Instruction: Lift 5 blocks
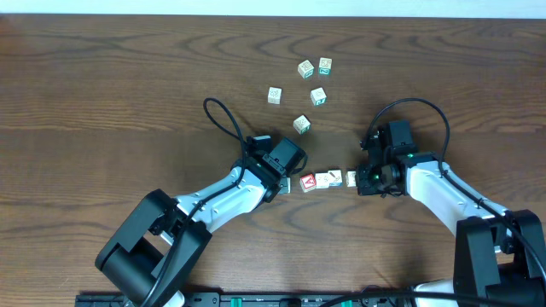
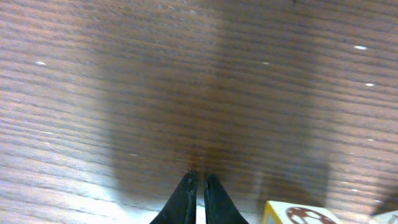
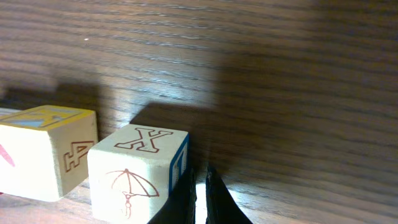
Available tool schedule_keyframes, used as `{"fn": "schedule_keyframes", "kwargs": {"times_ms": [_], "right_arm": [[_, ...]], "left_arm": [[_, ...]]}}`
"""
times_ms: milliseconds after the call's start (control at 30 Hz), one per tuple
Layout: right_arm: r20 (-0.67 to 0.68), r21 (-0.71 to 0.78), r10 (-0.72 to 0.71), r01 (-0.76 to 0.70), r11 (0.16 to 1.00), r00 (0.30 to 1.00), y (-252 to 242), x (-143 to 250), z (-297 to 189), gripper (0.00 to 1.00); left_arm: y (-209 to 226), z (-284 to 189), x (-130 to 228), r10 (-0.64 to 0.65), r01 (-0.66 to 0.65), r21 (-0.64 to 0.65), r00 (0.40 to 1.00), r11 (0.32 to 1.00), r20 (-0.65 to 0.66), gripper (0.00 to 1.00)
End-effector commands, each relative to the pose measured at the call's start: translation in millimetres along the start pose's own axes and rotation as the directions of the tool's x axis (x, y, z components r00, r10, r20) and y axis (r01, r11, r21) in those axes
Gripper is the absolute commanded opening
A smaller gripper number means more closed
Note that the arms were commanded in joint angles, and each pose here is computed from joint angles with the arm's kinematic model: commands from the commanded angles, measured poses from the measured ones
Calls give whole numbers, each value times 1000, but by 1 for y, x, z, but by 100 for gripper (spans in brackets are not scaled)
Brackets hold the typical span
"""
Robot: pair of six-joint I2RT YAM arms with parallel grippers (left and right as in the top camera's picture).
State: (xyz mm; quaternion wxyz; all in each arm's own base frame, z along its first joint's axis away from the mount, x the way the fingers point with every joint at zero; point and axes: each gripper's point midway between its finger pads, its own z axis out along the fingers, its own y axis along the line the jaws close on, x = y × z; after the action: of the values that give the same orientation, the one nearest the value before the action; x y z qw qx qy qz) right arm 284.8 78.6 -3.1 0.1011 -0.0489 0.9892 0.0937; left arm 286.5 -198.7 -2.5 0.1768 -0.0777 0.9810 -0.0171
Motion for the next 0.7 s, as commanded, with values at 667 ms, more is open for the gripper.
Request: {"fn": "schedule_keyframes", "kwargs": {"times_ms": [667], "right_arm": [[9, -93, -97, 97, 991, 995, 24, 2, 3, 6]], "left_arm": [[-19, 4, 11, -131, 138, 92, 988, 986, -81, 8]]}}
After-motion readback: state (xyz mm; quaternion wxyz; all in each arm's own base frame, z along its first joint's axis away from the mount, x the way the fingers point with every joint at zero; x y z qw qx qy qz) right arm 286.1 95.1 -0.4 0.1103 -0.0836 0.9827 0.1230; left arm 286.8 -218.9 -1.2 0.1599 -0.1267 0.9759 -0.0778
